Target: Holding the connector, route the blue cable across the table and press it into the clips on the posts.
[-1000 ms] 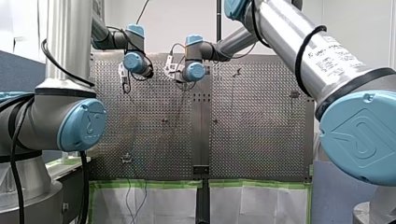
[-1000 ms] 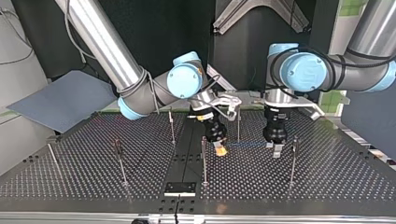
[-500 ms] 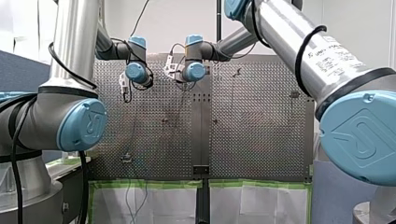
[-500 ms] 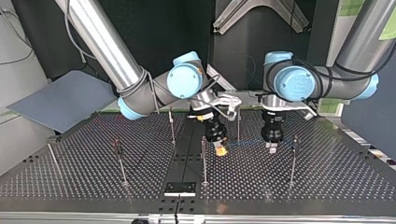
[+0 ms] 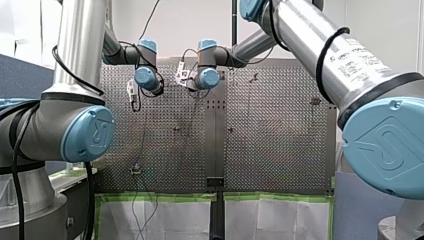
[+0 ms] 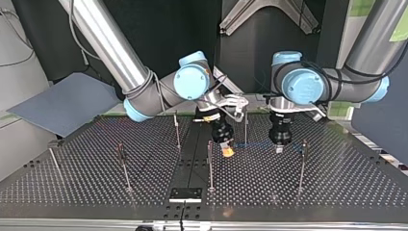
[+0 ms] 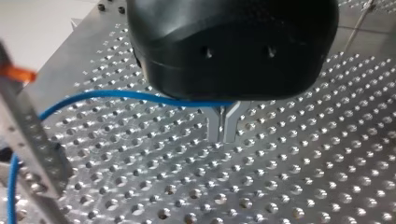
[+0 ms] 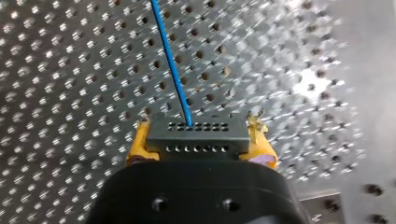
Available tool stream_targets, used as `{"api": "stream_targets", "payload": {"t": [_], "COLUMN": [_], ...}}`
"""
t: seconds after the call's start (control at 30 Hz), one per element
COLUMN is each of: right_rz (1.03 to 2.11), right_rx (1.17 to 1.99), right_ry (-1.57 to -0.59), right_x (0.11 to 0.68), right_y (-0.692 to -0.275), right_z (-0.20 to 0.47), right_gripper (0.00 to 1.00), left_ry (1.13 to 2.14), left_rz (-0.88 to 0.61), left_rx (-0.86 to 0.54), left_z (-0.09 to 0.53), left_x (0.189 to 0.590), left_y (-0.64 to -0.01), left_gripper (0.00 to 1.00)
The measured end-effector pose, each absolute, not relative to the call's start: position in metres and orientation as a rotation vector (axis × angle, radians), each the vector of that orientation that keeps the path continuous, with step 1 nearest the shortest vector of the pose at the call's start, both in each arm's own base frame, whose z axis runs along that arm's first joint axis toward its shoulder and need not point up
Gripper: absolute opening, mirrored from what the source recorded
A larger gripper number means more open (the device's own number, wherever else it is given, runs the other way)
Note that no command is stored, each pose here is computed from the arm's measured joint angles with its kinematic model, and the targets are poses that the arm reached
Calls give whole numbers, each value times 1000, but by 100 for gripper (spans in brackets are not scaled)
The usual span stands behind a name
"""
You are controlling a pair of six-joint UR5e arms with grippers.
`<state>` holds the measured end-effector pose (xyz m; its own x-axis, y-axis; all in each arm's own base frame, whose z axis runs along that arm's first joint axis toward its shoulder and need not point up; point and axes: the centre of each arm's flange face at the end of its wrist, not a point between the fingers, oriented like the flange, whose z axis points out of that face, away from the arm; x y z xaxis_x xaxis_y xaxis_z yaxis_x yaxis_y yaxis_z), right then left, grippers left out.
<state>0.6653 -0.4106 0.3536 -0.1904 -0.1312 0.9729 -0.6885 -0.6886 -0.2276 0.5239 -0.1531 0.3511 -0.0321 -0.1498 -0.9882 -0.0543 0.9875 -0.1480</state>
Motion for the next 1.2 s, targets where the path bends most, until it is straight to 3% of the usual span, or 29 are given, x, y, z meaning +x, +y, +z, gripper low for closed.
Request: {"api": "stream_targets", "payload": {"t": [0.3,0.53,1.2], "right_rz": [1852,1869,1870], "right_rx": [1746,1729,1729], "right_ry": [-984,-979,-978], "right_x": [655,657,657], "right_y": [-406,-407,-407], "right_z": [317,325,325], "right_gripper": [0,0,0], "left_ry": [1587,1553,1738], "left_rz": [-72,-95,-98], "left_rx": [-203,-207,-142], "left_z": [353,347,254], "left_x": [495,477,430], "left_y": [-151,-155,-182], "left_gripper": [0,0,0]}}
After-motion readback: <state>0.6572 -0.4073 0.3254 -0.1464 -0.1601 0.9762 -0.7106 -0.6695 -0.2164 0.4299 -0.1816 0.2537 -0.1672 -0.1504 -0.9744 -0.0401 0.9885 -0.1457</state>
